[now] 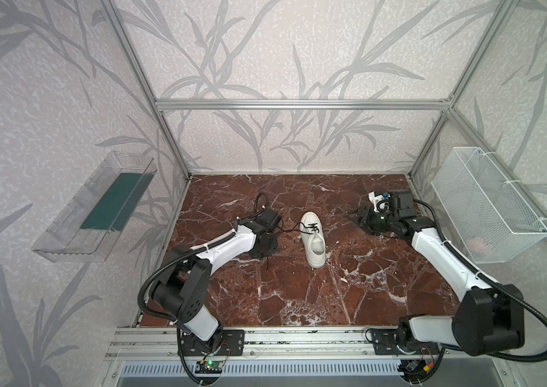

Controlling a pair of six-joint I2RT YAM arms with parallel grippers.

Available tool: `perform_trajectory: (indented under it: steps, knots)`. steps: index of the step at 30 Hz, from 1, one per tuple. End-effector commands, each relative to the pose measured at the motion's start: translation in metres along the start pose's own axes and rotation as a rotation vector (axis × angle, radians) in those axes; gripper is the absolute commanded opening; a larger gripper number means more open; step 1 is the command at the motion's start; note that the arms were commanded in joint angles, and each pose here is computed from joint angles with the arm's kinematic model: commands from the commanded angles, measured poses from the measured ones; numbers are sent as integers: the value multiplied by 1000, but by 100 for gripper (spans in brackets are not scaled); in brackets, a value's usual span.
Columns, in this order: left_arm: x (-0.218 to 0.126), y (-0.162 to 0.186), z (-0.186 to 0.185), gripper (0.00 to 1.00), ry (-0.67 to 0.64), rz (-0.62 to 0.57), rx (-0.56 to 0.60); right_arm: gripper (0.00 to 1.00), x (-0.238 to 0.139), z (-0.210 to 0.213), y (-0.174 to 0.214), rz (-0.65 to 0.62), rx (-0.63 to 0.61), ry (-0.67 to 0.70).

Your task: Tie the shoes

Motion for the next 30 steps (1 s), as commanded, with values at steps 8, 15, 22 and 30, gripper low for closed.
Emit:
perform_trajectory:
  steps: [8, 15, 22, 30]
  knots:
    - [-101, -52, -43, 0, 175, -160, 5, 55, -26, 3, 13, -55, -25, -12]
    - [-108, -82, -120, 0, 315, -197, 118, 55, -38, -3, 4, -80, -21, 8]
    - [-66, -93, -196, 0, 400, -108, 225, 56, -46, -16, 0, -85, 19, 24]
    - [-10, -68, -257, 0, 430, 3, 321, 56, -70, -53, -6, -168, 105, 107]
Point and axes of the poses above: each gripper's point midway between its finger pads, its own x axis out along the fingers, its own z axis along the line the jaws close on, y = z × x, the point moved 10 cm from there along -x, back along the fingers, and after that the axes turned 3 degrees about x, right-handed, at the moved point
